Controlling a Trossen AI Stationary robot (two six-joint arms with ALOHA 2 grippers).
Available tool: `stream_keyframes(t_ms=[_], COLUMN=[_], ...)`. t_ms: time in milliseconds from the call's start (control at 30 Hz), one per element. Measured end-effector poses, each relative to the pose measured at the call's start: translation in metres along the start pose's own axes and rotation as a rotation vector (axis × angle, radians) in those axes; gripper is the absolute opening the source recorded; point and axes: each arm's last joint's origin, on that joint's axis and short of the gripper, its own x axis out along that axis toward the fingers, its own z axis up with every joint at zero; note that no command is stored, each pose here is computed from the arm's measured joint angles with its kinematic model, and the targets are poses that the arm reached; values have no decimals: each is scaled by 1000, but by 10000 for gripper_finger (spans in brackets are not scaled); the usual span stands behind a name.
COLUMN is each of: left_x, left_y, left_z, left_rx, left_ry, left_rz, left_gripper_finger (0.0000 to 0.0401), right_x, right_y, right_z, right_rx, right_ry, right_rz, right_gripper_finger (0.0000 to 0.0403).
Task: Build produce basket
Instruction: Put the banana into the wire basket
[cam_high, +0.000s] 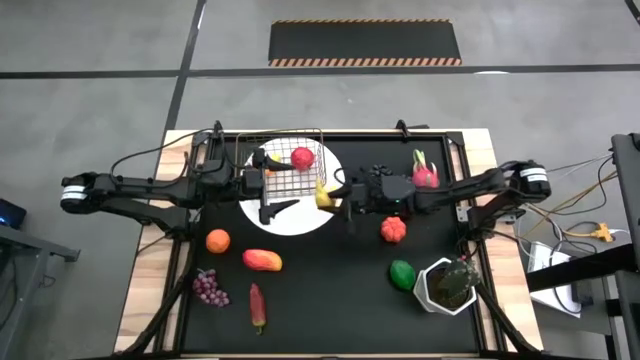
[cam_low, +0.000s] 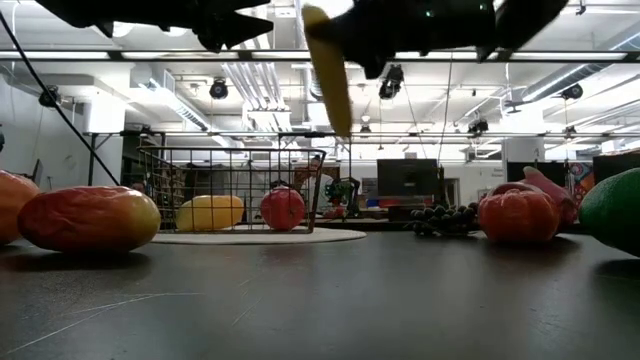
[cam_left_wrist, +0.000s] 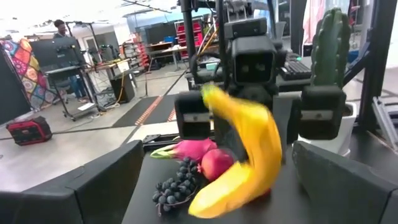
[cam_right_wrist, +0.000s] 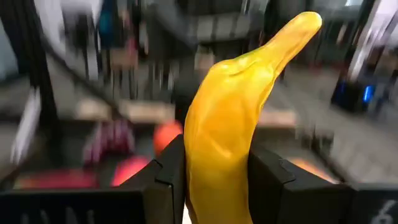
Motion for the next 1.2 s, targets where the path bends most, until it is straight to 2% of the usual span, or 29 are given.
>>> stream_keyframes(t_ms=[100,233,567,767,867,1033,1200], left_x=[4,18,52,62,64,63,62], left_y=[-2,-6,-17,-19,-19,-19,-19], left_z=[-2,-11,-40,-49,-51,-51,-52], left_rx=[-26,-54,-107,-128,-130,-138,-142], left_ry=[5,-7,-45,-39,-33,-22,-9], left_rz=[-7,-61,-210,-211,-210,-209,-207], left_gripper_finger=[393,393,393,385,360,287,203], right_x=[5,13,22,22,22,22,21], right_y=[0,0,-1,-1,-1,0,0], right_z=[-2,-5,1,2,1,2,2], right_rx=[16,23,25,23,27,31,32], right_ry=[-126,-208,-231,-228,-227,-228,-236], right_rz=[-10,-16,-26,-26,-24,-14,-10], right_gripper_finger=[108,108,109,109,109,111,148])
